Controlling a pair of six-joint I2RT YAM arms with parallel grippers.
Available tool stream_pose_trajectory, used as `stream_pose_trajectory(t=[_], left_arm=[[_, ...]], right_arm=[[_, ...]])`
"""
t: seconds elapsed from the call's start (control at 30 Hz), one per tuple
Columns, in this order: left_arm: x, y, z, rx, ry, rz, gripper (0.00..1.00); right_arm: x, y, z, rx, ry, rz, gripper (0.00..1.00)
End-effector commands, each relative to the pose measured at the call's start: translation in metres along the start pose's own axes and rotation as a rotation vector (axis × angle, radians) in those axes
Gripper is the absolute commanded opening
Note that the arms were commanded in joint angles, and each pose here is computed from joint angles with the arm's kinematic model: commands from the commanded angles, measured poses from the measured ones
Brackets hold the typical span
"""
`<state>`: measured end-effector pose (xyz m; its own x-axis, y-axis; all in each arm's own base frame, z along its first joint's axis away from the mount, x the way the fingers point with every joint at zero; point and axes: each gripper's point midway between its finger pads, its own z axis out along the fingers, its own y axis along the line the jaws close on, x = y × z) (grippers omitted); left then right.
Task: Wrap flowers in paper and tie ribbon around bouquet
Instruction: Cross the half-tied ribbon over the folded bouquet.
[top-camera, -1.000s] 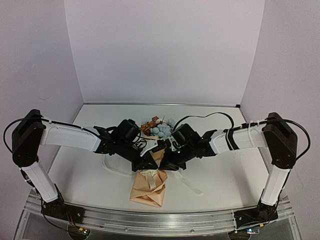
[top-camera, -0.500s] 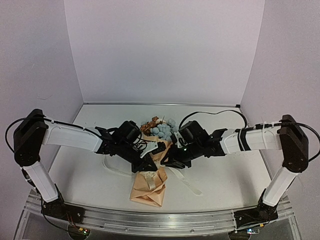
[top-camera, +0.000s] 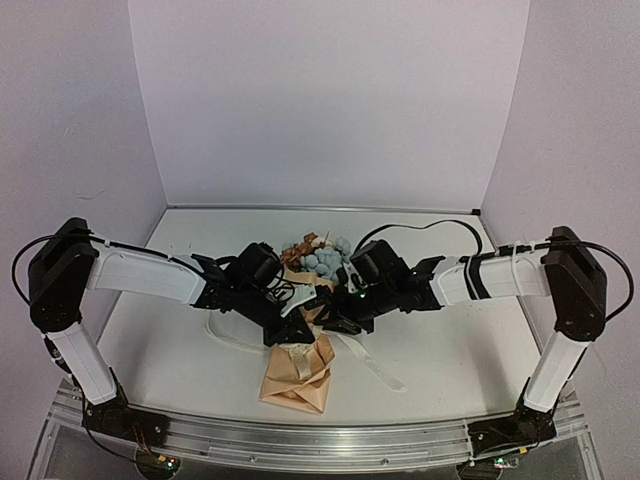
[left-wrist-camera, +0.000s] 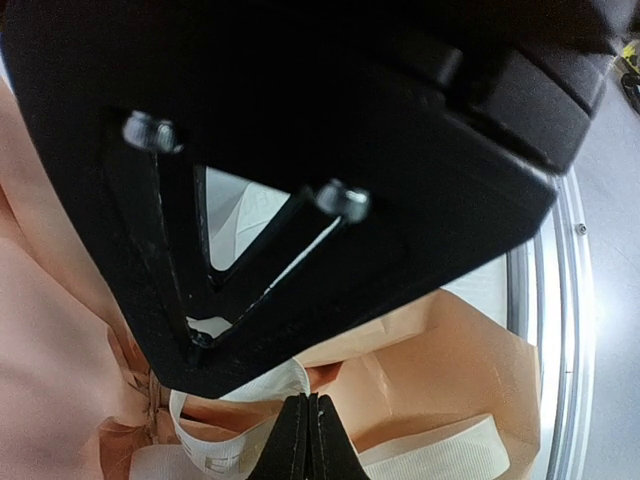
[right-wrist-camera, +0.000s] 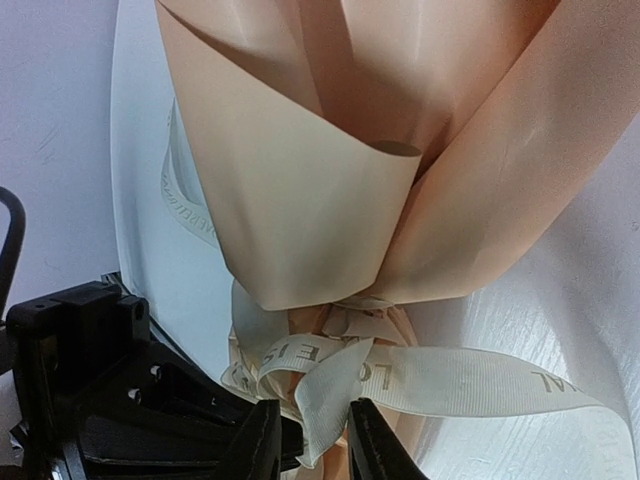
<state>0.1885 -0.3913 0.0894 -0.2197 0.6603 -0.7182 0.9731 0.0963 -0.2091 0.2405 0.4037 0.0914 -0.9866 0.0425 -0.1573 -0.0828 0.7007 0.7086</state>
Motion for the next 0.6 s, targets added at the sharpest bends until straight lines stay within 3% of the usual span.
stream_pose_trajectory(t=[0.0, 0.17, 0.33, 0.57], left_arm=[[-0.020, 0.001, -0.003, 0.001, -0.040, 0.034, 0.02], [-0.023, 0.003, -0.005, -0.018, -0.052, 0.030, 0.04], [-0.029, 0.004, -0.011, -0.042, -0.086, 0.030, 0.06], [-0.037, 0.005, -0.022, -0.081, -0.135, 0.017, 0.22]], right_arm=[[-0.005, 0.011, 0.001, -0.041, -0.006, -0.001, 0.20], [-0.002, 0.012, 0.004, -0.054, 0.016, 0.000, 0.00], [0.001, 0.007, 0.006, -0.044, 0.026, -0.005, 0.00], [0.004, -0.005, 0.004, -0.016, 0.013, -0.021, 0.00]])
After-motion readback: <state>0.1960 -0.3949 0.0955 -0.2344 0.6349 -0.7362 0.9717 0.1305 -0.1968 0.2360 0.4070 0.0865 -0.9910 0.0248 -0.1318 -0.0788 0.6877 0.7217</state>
